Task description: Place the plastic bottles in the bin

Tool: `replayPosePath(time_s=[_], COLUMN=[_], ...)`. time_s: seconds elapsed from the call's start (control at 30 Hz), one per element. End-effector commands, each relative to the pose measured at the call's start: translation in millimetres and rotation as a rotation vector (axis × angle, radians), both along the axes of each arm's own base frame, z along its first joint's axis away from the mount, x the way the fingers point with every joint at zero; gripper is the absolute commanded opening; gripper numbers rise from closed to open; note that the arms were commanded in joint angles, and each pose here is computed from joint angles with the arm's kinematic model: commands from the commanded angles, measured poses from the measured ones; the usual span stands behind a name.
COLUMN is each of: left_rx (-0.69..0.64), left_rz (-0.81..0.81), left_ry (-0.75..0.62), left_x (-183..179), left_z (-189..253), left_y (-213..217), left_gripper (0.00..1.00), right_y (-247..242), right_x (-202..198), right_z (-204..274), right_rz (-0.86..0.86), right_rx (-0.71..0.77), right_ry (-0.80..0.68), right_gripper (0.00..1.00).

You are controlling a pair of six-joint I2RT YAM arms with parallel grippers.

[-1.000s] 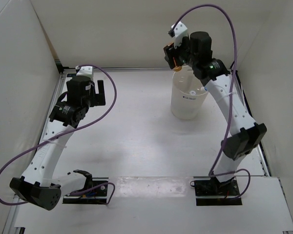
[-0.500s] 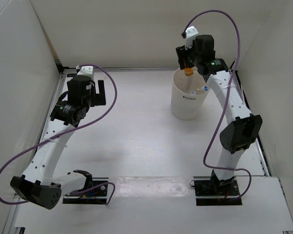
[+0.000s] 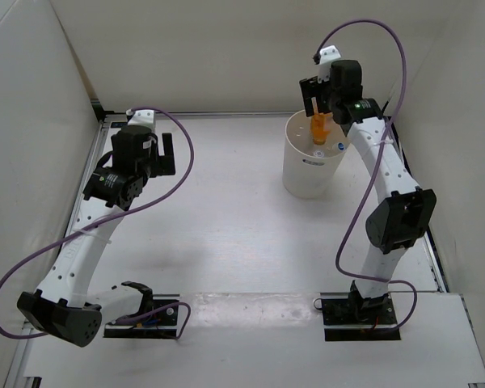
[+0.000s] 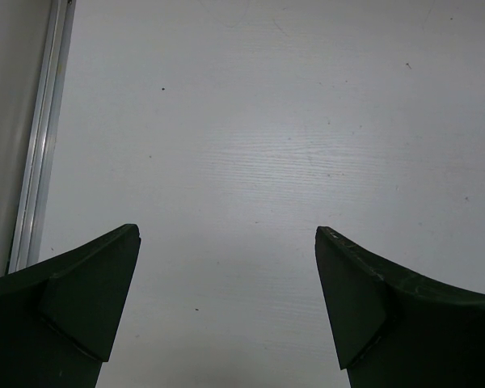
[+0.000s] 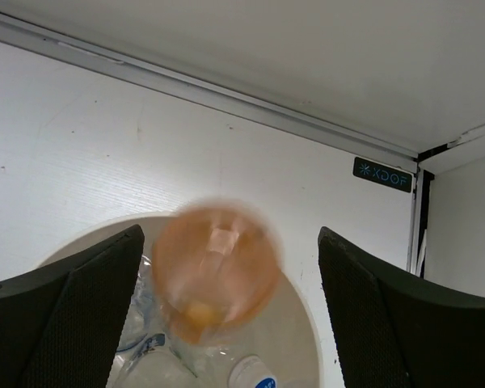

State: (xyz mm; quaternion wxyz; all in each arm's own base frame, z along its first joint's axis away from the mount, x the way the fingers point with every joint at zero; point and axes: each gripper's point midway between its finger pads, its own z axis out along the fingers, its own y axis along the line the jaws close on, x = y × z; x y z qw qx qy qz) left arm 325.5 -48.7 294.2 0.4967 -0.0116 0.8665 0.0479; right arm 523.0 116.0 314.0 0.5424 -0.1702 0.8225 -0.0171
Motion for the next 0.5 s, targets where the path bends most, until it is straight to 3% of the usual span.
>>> replayPosePath(time_s=[0.0,0.47], left_rx=[-0.010,-0.003], left_rz=[0.014,0.032], left_ry=[-0.015,0.011], left_x=[-0.4,-2.2], left_z=[9.0,1.7], left_y=[1.7,5.0], left_gripper=[1.00,1.00], right_y=[-2.7,-5.9], right_x=[1.9,-12.6], right_z=[18.8,52.7], right_rz=[-0.041,-0.090], right_rx=[-0.049,-0.054], right_ry=[-0.084,-0.175], right_gripper=[0.90,0.90])
